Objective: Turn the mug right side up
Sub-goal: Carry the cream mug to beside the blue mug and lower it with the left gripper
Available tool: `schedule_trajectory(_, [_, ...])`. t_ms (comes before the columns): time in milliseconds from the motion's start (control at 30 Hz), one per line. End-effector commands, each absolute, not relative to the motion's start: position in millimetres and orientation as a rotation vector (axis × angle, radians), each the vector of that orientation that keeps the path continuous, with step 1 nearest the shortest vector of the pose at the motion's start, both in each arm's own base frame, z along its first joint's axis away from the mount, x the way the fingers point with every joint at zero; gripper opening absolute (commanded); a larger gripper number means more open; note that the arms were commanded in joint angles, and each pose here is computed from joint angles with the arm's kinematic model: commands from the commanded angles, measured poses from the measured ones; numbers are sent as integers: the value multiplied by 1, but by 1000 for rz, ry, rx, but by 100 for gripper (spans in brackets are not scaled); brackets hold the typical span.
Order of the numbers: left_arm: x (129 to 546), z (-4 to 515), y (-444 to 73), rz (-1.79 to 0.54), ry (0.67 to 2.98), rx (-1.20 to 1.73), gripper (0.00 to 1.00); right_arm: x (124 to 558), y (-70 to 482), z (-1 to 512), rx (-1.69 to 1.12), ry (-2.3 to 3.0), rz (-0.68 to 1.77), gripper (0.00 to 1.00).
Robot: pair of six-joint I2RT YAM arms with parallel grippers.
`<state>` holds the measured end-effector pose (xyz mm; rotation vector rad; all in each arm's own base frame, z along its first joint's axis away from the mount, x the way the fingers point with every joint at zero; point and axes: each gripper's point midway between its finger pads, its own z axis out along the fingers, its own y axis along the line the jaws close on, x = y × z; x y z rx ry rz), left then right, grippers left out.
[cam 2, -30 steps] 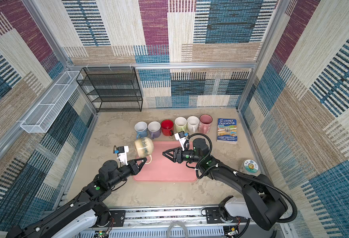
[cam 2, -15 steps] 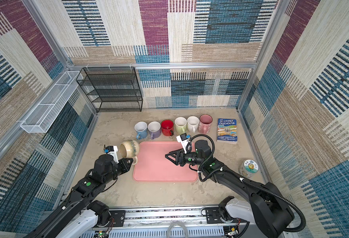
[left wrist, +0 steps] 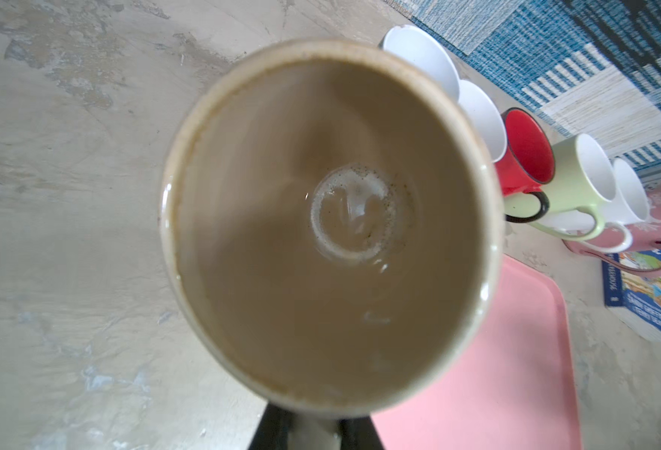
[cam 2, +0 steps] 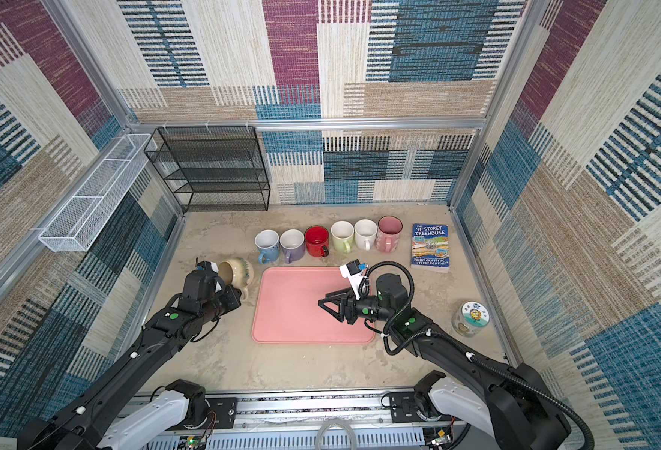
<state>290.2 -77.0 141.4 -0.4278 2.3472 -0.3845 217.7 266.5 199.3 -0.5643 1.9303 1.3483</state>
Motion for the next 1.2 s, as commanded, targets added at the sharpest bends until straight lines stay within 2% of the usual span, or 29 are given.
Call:
schedule_trajectory(0, [311,157,-70,-324,2300,-371,0,220,266,206,-576,1881,1330,51])
schedule_trajectory(333, [347,150,-52,-222,2414,-365,0,221,257,208,-537,1872,1273,51])
schedule_trajectory(633, [366,115,-44,-92,2636,-334,0,226,253,204,-508,1895,1231,50])
schedule_trajectory(1167, [392,90,-25,124,2724,-290,0,226,251,204,-503,1890,1215,50])
